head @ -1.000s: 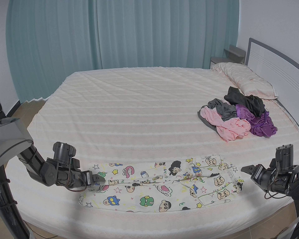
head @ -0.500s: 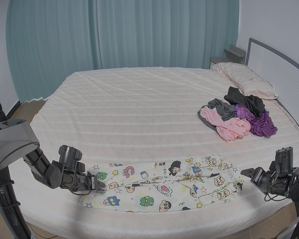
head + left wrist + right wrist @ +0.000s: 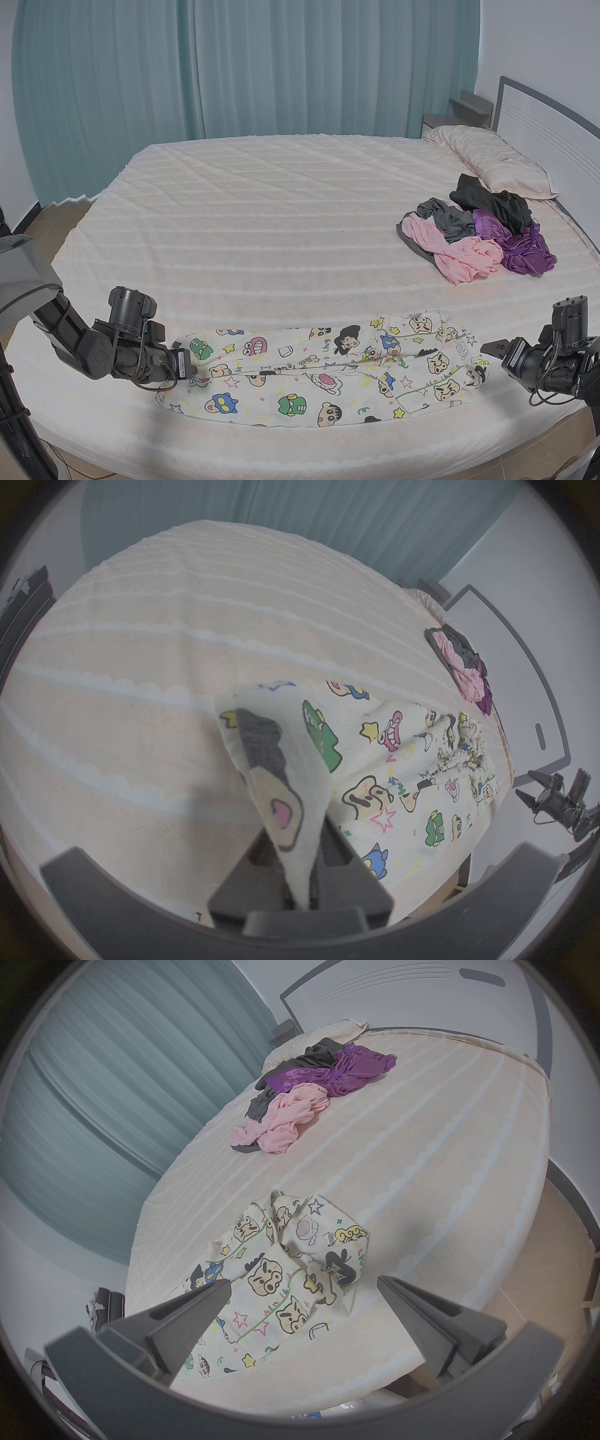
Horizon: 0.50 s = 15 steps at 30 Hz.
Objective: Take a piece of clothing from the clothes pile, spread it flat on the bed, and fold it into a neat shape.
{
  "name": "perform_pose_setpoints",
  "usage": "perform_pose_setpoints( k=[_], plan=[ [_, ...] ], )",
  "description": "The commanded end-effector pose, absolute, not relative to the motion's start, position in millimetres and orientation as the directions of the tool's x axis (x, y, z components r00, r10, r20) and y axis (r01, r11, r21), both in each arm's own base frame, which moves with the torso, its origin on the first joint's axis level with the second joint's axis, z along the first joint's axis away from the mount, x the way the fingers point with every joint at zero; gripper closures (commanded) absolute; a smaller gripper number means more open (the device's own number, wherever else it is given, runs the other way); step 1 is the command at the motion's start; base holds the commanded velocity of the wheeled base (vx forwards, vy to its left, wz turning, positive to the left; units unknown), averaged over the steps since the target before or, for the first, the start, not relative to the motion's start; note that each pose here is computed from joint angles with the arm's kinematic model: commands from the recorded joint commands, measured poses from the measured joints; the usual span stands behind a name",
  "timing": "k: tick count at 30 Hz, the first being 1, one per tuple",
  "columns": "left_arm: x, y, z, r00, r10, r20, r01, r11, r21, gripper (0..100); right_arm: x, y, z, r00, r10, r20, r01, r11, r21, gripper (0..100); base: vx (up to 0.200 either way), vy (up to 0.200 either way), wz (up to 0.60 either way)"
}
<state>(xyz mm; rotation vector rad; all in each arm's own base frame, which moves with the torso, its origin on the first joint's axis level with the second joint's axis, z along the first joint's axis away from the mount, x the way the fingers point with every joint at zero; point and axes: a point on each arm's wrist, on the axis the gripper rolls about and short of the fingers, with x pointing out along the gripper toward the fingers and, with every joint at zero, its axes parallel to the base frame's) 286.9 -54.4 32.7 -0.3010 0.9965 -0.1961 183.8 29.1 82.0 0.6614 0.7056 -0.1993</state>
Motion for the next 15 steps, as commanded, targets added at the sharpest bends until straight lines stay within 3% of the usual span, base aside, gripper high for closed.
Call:
perform_pose_setpoints(
  k=[1,15],
  plan=[
    [285,-44,48,0.573,-0.282,-0.769,0.006,0.94,-0.34,100,184,29,81,0.75,0.047,-0.659,0.384,0.781,0.493,0,0.0,0.0,0.0],
    [271,23,84,0.629,-0.17,-0.759,-0.118,0.944,-0.309,100,184,29,82,0.753,0.045,-0.657,0.384,0.78,0.494,0,0.0,0.0,0.0]
  ],
)
